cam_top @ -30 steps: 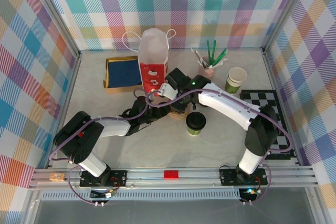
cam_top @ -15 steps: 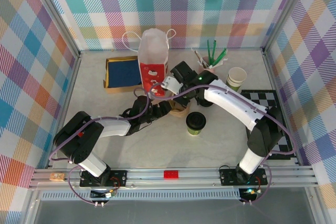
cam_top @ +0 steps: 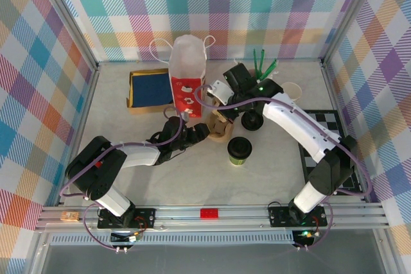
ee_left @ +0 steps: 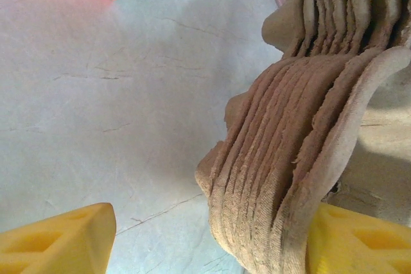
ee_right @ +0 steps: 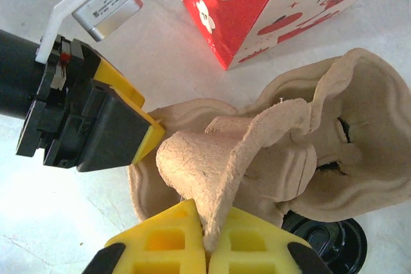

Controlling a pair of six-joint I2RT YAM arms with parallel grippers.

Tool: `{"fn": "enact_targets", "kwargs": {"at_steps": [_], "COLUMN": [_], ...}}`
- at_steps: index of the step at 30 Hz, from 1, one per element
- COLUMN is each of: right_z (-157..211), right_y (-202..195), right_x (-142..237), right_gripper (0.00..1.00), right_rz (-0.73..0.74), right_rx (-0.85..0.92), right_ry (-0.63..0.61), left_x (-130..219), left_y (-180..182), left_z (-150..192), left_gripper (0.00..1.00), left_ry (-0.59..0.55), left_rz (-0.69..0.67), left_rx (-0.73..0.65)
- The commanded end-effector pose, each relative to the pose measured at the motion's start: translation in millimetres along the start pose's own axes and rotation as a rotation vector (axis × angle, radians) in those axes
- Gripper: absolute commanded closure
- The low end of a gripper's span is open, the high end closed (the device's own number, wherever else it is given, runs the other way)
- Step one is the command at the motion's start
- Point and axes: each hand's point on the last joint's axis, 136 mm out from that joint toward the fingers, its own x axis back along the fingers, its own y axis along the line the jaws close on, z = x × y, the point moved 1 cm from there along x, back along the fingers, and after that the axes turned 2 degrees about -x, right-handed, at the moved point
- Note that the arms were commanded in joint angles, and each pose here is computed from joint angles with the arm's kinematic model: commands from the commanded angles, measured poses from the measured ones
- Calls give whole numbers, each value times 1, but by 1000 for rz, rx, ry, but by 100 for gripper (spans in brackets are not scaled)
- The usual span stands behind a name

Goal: Pack the takeout coffee

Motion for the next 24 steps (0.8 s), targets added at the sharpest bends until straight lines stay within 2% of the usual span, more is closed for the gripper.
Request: {"fn": "enact_targets", "kwargs": {"at_steps": [1, 24], "right_z": [-43, -57], "right_y": [-24, -61], "right_x": [44, 74], "right_gripper": [100, 100], "right_rz": [106, 52], "right_rx": [-10, -198], "right_ry": [-205, -376], "left_x": [1, 2], "left_y": [35, 48], "left_z": [21, 29], "left_gripper": [27, 28], "left_ry": [72, 114], "left_rz": [-147, -215], "left_rx": [-11, -15]}}
